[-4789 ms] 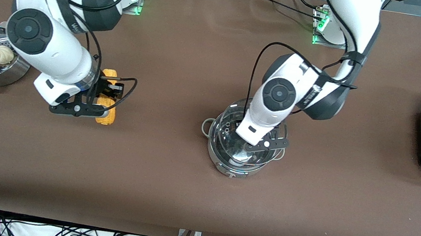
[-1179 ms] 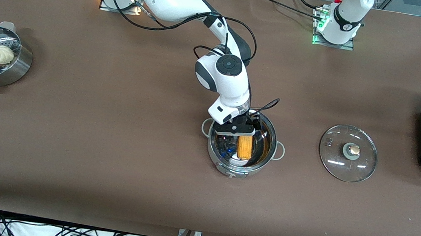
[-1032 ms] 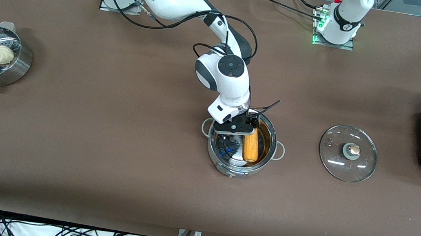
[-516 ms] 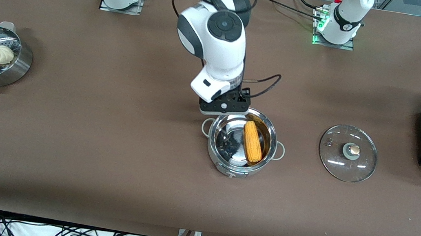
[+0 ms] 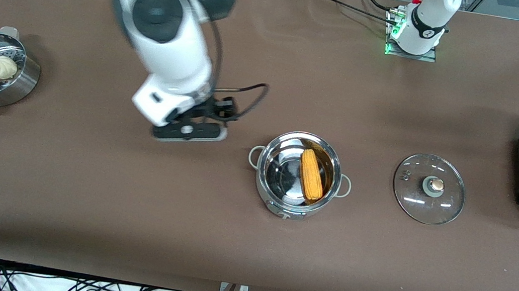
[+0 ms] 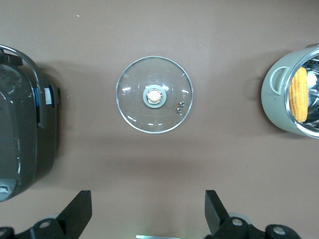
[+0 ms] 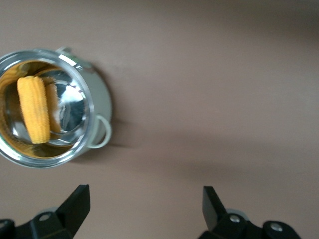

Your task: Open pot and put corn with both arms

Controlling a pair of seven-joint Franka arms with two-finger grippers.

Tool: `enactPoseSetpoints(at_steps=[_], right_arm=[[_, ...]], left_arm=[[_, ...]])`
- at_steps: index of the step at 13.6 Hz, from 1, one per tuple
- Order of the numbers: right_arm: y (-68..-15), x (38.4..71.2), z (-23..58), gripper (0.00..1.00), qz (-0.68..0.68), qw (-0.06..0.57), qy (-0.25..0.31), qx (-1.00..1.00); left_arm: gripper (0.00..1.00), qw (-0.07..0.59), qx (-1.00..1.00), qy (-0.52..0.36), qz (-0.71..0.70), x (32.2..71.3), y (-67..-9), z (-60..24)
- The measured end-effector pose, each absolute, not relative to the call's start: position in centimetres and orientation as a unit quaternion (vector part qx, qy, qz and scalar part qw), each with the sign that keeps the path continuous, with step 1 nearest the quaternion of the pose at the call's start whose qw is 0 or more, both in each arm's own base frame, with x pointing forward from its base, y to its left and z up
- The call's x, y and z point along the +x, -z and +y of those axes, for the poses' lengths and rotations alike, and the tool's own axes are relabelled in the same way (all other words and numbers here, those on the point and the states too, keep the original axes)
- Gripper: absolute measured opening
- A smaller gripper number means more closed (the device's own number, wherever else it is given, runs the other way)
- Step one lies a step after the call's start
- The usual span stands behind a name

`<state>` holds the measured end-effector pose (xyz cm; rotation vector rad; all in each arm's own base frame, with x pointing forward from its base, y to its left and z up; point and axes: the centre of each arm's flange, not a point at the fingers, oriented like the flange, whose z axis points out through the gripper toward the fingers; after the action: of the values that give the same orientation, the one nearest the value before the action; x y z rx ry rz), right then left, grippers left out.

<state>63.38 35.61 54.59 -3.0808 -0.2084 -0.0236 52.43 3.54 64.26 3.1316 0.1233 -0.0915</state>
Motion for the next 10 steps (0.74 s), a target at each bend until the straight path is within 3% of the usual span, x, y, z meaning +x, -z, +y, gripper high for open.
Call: enactPoseSetpoints(at_steps=[3,10], right_arm=[[-55.5,66.1,26.2,1.00,-0.036,0.029,-0.005,-0.999],[-56.7,65.9,12.5,1.00,0.057,0.012,-0.019,-0.998]], left_arm=[[1.00,0.003,0.999,0.031,0.043,52.4,-64.2,3.1],[1.00,0.003,0.998,0.036,0.044,52.3,-64.2,3.1]])
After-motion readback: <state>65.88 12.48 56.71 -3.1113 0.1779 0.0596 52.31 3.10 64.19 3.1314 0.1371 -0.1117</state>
